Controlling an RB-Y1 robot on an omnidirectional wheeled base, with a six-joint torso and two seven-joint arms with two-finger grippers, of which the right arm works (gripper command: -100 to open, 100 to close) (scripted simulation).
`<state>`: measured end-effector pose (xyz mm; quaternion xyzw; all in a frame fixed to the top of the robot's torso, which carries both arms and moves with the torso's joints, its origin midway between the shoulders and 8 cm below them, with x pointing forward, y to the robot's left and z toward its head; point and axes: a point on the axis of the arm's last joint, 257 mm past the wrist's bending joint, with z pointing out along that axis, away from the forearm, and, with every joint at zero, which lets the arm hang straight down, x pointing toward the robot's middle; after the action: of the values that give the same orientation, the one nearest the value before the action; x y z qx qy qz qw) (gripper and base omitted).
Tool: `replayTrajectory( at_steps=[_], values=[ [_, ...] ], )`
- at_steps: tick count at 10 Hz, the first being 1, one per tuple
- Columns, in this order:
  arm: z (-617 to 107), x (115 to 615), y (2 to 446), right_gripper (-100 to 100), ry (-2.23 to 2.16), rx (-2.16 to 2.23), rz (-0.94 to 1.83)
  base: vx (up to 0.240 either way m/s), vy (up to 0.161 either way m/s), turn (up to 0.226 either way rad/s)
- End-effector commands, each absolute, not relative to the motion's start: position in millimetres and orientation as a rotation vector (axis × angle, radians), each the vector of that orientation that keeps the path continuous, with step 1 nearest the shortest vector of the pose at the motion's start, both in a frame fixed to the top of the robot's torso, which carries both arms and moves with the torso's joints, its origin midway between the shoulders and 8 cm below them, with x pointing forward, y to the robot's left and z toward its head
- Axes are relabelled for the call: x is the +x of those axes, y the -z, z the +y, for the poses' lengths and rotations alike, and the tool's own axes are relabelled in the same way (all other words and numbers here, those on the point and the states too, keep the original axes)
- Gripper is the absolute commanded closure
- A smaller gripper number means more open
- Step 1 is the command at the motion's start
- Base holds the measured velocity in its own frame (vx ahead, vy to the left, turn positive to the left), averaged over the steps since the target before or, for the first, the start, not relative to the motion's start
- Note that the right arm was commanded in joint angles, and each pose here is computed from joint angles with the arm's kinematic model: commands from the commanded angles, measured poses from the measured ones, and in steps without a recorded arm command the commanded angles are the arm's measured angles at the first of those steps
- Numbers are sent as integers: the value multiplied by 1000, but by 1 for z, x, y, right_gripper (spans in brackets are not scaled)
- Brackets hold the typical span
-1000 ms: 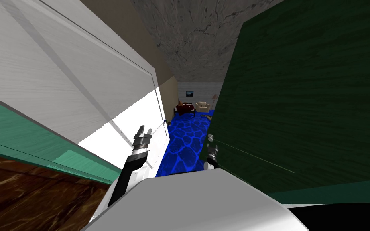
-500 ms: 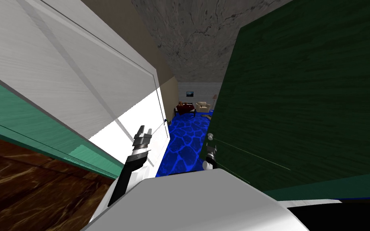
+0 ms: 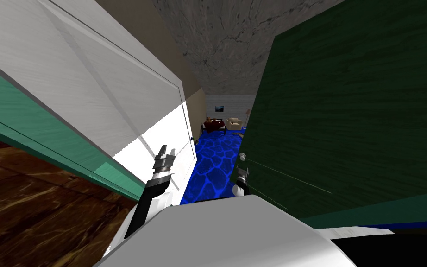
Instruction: Push the door open
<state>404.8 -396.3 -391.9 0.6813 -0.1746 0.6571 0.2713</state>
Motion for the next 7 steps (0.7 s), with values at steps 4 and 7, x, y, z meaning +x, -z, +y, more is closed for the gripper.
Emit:
replayTrajectory(
  at_steps=[4,7],
  values=[
    [-388,409,392,-100,-1854,1854,-614,-38,7,7],
    [-395,408,391,-100,-1844,1848,-602,89,-77,18]
  ],
)
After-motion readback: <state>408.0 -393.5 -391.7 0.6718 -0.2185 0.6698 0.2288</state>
